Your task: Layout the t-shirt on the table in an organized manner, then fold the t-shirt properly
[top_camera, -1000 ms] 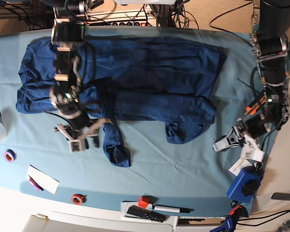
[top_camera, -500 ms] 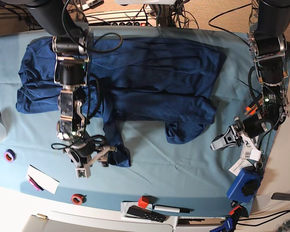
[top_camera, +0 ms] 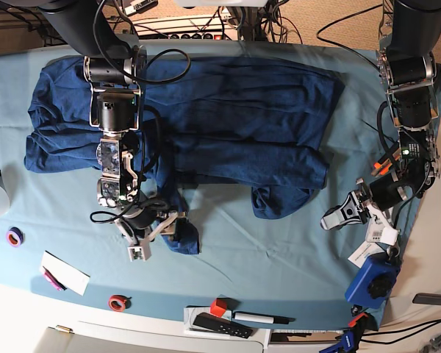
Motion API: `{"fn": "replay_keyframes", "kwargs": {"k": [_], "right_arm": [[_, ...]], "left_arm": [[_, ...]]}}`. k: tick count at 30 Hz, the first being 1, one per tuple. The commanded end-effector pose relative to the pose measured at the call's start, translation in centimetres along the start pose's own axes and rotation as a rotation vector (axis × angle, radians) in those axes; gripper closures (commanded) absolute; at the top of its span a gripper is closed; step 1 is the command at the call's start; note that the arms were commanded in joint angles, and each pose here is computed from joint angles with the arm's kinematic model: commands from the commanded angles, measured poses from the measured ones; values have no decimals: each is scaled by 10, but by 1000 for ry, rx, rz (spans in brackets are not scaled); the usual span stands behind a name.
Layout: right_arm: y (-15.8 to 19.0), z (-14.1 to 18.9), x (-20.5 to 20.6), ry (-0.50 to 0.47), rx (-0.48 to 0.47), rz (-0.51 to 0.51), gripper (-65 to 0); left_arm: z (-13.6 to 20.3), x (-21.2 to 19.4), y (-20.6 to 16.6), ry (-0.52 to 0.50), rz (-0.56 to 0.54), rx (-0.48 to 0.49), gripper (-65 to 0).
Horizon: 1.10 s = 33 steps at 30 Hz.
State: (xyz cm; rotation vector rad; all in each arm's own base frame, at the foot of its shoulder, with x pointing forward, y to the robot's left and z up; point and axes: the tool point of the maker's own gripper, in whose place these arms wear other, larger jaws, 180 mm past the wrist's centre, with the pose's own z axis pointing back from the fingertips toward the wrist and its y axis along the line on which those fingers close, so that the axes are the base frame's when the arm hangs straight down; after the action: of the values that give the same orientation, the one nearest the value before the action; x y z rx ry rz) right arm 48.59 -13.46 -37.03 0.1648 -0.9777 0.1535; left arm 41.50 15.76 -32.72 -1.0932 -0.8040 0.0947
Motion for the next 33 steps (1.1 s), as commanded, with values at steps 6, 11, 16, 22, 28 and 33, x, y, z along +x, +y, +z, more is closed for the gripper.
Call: {"fn": "replay_keyframes", "kwargs": {"k": [6, 11, 16, 22, 28, 33], "right_arm": [[-1, 3, 41, -122, 4, 8, 0], [22, 5, 47, -152, 107, 43, 0], [61, 15, 59, -198, 245, 35, 0], [120, 51, 63, -268, 413, 80, 0], [187, 106, 42, -254, 577, 212, 0], [255, 142, 14, -239, 734, 322, 0]], "left_arm": [[3, 27, -12, -59, -42, -28, -268], [3, 28, -10, -67, -48, -17, -268], [3, 28, -10, -63, -50, -13, -268], [3, 30, -10, -72, -52, -15, -268], [2, 34, -12, -74, -59, -16, -268], [1, 38, -14, -77, -66, -19, -268]]}}
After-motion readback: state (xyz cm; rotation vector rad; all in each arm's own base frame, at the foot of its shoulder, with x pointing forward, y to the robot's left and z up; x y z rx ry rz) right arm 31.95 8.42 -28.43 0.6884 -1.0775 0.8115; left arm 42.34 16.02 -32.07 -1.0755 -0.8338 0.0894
